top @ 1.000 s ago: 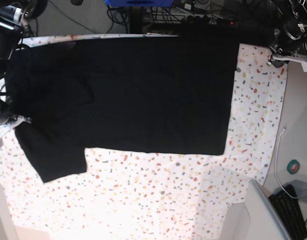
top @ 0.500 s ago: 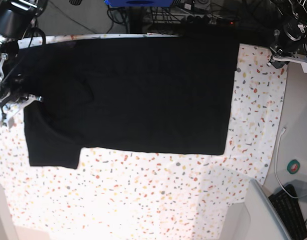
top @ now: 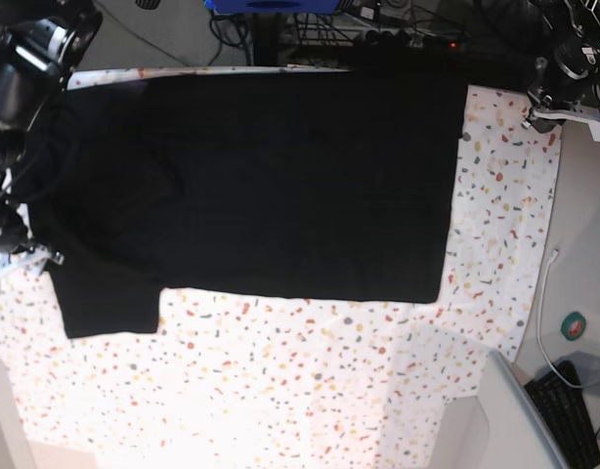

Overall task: Layout the t-shirt on the table in an organized manner, then fold the t-shirt properly
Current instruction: 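Grasp the shirt's sleeve corner with the right gripper and pull it flat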

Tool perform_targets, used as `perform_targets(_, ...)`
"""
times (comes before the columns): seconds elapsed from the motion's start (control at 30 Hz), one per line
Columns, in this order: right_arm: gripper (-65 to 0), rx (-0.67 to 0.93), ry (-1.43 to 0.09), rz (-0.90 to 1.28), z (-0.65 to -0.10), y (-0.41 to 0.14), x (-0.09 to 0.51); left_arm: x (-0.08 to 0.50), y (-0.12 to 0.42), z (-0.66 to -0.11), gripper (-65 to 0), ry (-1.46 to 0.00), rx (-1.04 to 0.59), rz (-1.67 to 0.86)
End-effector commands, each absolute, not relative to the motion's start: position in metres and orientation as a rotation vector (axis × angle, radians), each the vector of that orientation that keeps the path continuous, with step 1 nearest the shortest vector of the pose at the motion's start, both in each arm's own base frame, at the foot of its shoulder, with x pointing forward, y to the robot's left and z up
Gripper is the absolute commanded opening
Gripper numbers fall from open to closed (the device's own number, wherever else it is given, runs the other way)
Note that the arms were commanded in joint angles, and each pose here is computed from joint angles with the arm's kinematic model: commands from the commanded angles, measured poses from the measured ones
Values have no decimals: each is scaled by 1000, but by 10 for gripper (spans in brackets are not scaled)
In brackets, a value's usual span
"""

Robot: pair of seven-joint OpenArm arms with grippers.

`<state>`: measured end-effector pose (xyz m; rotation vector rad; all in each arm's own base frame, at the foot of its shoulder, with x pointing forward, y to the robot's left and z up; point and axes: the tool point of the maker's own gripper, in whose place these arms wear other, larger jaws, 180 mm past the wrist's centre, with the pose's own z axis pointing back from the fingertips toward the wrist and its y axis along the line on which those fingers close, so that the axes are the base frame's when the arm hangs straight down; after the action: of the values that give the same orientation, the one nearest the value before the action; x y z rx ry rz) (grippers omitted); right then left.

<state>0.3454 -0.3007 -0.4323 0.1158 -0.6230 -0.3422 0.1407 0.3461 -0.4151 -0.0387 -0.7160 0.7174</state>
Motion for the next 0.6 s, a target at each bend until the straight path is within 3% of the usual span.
perform_targets(0.0,-287,111,-671,-336,-422,-311,366,144,353,-405,-650,-750,-24,702)
perform_targets(0.23,-285,90,-692,-360,-450,-319,409,140,358,-404,-650,-743,-9,692)
perform_targets(0.37,-284,2,-694,-345,-463,-328,409,138,361,-403,-650,-737,1,684)
perform_targets(0.57,-284,-9,-682,-310,-472,-321,404,138,362,-403,-650,-736,4,682)
